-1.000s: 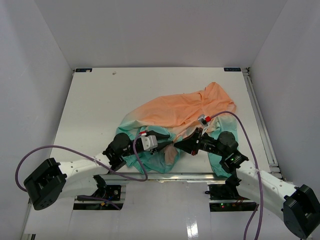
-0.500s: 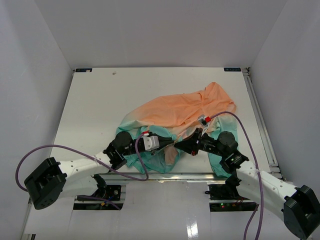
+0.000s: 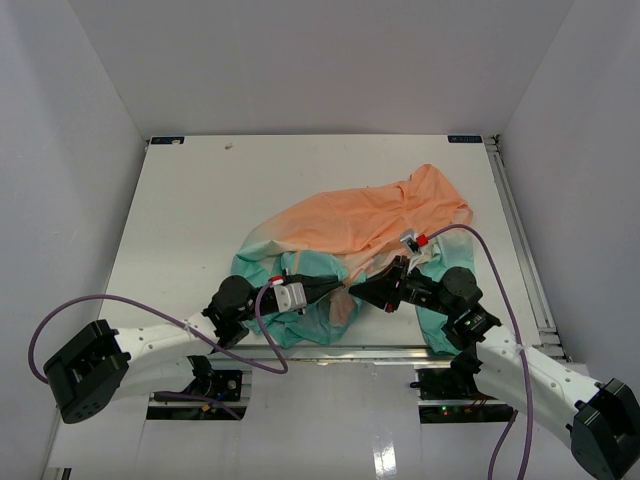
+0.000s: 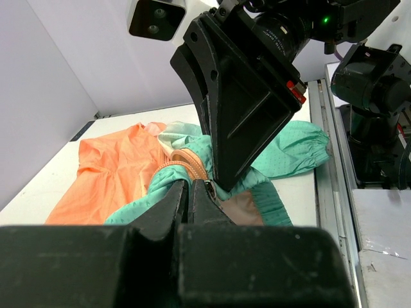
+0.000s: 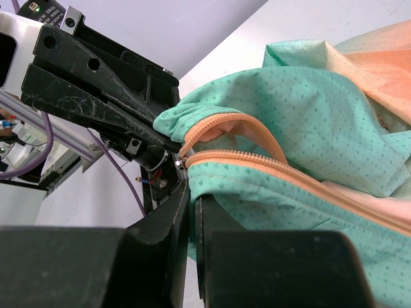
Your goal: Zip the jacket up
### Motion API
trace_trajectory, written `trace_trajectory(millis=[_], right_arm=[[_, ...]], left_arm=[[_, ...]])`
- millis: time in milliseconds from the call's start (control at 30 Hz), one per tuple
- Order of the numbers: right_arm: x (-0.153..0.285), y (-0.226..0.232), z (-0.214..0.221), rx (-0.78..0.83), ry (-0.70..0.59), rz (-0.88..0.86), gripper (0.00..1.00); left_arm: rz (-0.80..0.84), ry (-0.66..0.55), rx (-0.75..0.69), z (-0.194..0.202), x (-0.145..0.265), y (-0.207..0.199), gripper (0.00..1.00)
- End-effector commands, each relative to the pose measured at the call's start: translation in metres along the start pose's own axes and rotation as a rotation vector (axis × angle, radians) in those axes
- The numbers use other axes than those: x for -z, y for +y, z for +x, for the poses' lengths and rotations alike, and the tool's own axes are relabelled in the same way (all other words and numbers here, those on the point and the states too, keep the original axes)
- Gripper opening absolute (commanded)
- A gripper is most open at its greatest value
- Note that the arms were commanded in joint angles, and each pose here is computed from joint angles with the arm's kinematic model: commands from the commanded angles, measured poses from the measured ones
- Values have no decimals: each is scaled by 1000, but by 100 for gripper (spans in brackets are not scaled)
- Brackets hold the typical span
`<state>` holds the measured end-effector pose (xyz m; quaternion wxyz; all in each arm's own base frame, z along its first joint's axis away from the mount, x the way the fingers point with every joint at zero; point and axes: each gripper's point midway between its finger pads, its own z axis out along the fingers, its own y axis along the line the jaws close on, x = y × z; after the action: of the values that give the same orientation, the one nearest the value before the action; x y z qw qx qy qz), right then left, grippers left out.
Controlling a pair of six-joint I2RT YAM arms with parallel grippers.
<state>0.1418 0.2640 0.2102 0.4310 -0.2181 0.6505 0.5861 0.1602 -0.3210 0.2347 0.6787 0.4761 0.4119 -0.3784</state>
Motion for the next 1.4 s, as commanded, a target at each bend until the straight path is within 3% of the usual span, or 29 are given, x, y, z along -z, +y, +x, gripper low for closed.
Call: trace_trajectory(millis=[0, 833, 1367], right_arm=[[0, -2, -16, 38, -80, 10, 8], [7, -5, -59, 55, -214, 83, 8], [8, -6, -73, 49, -222, 88, 8]], left_arm=[[-17, -4, -12, 3, 6, 2, 0], [71, 77, -11, 27, 10, -16, 0], [109, 123, 1, 35, 9, -21, 0]])
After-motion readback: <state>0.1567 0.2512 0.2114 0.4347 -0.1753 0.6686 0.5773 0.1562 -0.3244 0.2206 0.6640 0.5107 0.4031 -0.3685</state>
